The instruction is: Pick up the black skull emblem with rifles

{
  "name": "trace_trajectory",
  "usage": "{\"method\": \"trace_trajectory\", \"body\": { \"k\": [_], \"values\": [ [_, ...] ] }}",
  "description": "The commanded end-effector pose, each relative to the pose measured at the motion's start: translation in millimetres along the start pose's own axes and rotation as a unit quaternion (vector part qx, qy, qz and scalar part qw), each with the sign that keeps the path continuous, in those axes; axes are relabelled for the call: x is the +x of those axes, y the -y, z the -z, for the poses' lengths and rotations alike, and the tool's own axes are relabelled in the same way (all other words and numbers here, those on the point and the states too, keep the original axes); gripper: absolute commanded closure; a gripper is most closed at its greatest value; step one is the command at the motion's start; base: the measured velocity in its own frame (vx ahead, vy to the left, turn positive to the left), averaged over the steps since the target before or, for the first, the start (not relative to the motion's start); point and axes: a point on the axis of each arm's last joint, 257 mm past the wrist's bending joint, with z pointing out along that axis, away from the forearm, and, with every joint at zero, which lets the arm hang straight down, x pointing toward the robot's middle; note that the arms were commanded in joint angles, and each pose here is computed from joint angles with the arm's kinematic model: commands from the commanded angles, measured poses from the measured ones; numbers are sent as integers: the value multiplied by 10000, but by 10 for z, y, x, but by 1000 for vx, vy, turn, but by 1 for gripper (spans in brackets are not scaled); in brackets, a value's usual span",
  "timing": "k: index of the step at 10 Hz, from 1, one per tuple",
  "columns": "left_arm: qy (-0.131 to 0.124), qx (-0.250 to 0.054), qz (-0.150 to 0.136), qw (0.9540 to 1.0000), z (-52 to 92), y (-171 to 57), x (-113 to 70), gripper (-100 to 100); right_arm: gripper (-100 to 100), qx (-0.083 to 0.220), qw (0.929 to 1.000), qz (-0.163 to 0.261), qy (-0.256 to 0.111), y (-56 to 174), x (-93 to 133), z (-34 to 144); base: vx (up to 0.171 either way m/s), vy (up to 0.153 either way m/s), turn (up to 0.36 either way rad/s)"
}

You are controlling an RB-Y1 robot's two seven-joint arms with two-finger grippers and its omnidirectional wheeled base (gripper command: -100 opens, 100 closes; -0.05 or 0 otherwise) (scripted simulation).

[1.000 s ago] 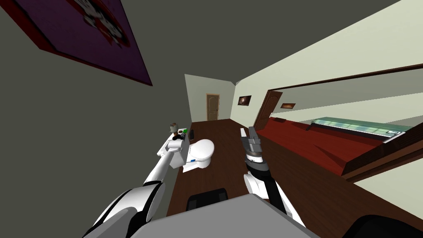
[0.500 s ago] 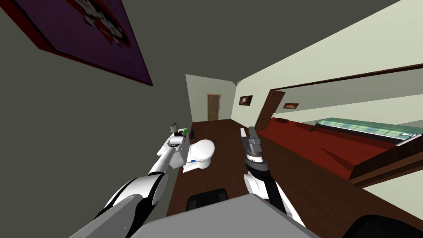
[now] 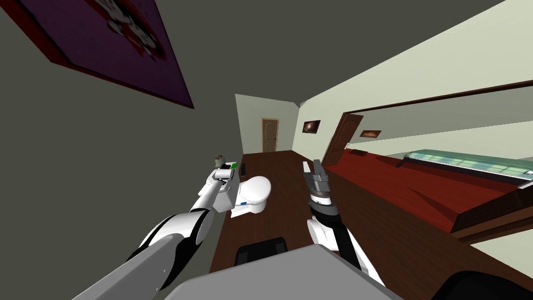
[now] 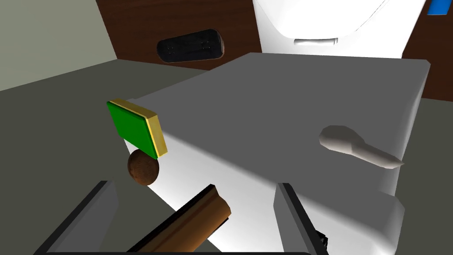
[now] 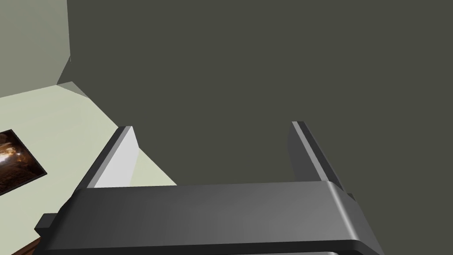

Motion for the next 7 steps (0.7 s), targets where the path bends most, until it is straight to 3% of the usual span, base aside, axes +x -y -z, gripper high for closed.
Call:
{"method": "trace_trajectory", "body": {
  "k": [1, 2, 3, 4, 5, 6, 7],
  "values": [
    [-24, -336, -10, 9994, -16, -115, 16, -100, 0, 0, 10000, 0, 0, 0, 0, 0, 31, -10, 31],
    [-24, -350, -10, 9994, -15, -122, 17, -100, 0, 0, 10000, 0, 0, 0, 0, 0, 13, -2, -3],
    [-40, -551, -22, 9985, 23, -88, 10, -100, 0, 0, 10000, 0, 0, 0, 0, 0, 26, 3, 52],
    [-48, -707, -23, 9975, 3, -196, 17, -100, 0, 0, 10000, 0, 0, 0, 0, 0, 28, -3, 34],
    [-60, -837, -35, 9965, 49, -127, 6, -100, 0, 0, 10000, 0, 0, 0, 0, 0, 34, -9, 57],
    [-71, -1053, -35, 9944, 37, -271, 12, -100, 0, 0, 10000, 0, 0, 0, 0, 0, 31, -8, 30],
    [-74, -1151, -44, 9933, 97, -193, -15, -100, 0, 0, 10000, 0, 0, 0, 0, 0, 41, -2, 62]
  ]
}}
